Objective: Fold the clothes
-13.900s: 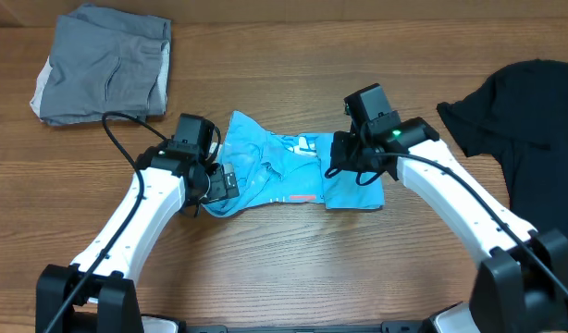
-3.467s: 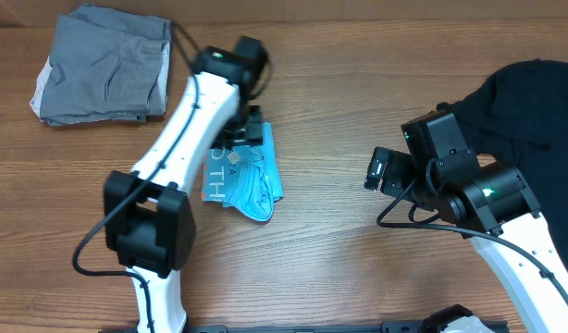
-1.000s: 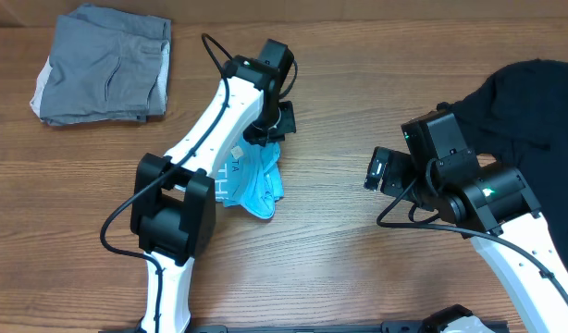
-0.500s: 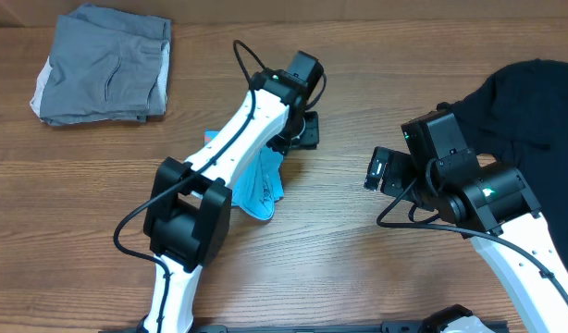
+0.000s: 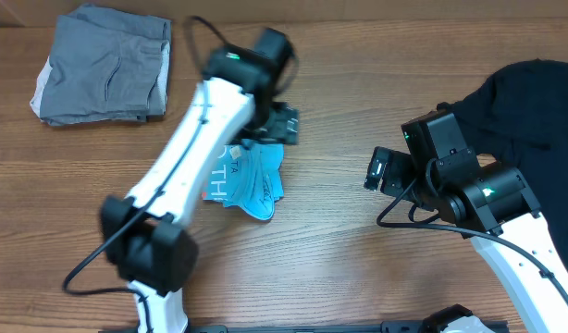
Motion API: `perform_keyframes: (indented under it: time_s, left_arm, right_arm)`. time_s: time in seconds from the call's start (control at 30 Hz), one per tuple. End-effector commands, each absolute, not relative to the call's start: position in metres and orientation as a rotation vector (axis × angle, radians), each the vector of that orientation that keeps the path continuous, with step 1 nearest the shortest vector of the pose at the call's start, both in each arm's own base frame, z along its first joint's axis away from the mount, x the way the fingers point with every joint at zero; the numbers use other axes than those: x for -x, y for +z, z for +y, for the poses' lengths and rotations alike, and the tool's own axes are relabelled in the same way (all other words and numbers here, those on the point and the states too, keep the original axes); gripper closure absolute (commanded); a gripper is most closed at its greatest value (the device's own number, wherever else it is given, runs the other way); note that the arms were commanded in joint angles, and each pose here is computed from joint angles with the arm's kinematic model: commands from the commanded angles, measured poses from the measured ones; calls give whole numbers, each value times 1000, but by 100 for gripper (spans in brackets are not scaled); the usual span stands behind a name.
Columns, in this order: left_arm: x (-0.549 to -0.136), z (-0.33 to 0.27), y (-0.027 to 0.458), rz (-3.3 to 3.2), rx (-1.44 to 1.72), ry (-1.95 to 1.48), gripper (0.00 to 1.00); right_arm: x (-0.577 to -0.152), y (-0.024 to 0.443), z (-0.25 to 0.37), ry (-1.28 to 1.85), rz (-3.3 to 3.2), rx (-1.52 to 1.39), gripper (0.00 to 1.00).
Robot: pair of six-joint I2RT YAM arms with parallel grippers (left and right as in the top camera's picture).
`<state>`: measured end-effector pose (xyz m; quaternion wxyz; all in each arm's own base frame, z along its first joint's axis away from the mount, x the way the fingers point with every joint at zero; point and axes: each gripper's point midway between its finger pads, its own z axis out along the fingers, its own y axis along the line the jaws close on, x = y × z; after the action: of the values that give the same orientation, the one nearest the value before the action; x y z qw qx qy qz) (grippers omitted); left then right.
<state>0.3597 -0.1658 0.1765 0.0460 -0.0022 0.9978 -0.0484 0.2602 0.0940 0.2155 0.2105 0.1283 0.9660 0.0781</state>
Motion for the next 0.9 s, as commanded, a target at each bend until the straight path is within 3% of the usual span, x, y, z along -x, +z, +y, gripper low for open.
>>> perform_keyframes:
  time_s: [0.0, 0.2, 0.37, 0.53, 0.87]
  left_arm:
    - [-361, -142, 169, 3084, -85, -164, 9]
    - [-356, -125, 126, 3154, -128, -206, 11]
    - [-345, -136, 97, 3187, -159, -355, 23]
    - [-338, -141, 74, 3205, -129, -420, 25]
    - [-337, -148, 63, 3192, -115, -480, 32]
  right_arm:
    - [-263, 218, 93, 212, 2670, -366, 0]
    - [-263, 218, 93, 212, 2670, -366, 0]
    - [-263, 218, 93, 212, 2670, -366, 0]
    - [-263, 218, 93, 212, 2670, -366, 0]
    - [-263, 218, 93, 212, 2670, -366, 0]
